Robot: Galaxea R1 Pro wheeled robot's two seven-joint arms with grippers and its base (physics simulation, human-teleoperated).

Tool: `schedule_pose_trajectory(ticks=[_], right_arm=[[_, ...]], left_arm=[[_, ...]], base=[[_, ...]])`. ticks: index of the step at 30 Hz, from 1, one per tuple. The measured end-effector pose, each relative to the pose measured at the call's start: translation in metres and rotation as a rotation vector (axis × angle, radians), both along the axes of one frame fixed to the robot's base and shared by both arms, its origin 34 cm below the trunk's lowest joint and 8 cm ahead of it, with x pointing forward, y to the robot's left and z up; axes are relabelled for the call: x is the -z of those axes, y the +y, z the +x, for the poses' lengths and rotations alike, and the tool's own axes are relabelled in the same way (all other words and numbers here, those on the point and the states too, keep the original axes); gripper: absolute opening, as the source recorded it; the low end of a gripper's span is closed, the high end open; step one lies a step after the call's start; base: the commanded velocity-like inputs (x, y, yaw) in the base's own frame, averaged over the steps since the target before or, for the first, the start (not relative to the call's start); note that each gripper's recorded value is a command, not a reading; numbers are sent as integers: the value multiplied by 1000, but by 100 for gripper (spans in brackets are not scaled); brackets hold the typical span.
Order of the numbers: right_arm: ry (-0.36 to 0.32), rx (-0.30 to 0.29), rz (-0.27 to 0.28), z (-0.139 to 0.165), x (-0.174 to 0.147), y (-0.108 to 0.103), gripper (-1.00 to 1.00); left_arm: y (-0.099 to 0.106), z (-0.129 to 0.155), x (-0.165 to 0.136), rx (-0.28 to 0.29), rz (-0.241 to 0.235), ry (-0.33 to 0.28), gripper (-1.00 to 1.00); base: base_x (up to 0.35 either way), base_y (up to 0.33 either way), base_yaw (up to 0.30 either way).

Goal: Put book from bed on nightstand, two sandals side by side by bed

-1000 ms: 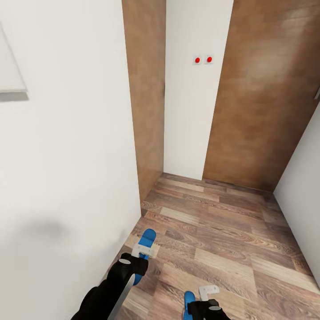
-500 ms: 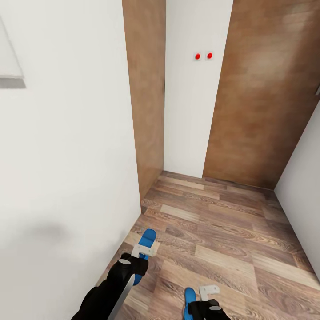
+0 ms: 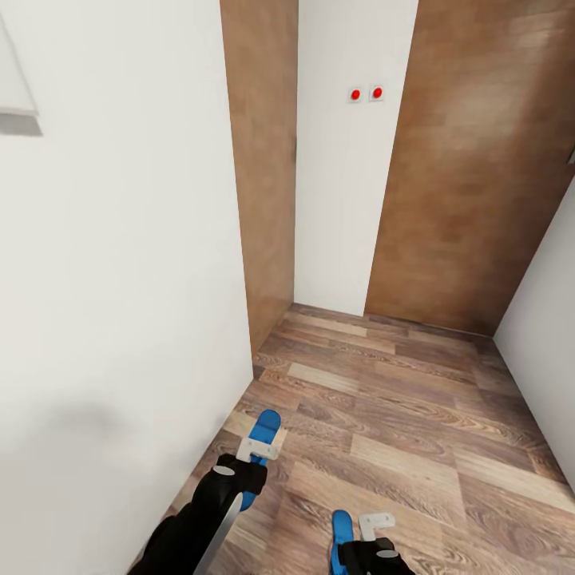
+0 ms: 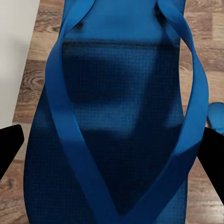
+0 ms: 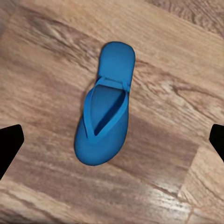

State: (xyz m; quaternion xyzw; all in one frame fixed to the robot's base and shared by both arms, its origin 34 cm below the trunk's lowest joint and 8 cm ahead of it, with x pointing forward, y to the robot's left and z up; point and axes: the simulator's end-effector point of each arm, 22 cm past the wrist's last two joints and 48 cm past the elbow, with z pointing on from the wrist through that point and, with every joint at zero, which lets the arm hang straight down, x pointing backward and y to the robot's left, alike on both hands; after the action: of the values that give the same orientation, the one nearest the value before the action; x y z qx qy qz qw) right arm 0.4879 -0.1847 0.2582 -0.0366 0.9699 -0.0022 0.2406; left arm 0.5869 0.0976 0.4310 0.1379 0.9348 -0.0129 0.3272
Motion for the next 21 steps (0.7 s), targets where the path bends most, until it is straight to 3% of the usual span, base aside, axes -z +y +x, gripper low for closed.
schedule_pose_trajectory(ticks=[21], right_arm=[[-2, -1, 4, -11, 44, 3, 100]], left_arm=[[5, -22, 64, 0, 18, 42, -100]], base=[[0, 0, 0]])
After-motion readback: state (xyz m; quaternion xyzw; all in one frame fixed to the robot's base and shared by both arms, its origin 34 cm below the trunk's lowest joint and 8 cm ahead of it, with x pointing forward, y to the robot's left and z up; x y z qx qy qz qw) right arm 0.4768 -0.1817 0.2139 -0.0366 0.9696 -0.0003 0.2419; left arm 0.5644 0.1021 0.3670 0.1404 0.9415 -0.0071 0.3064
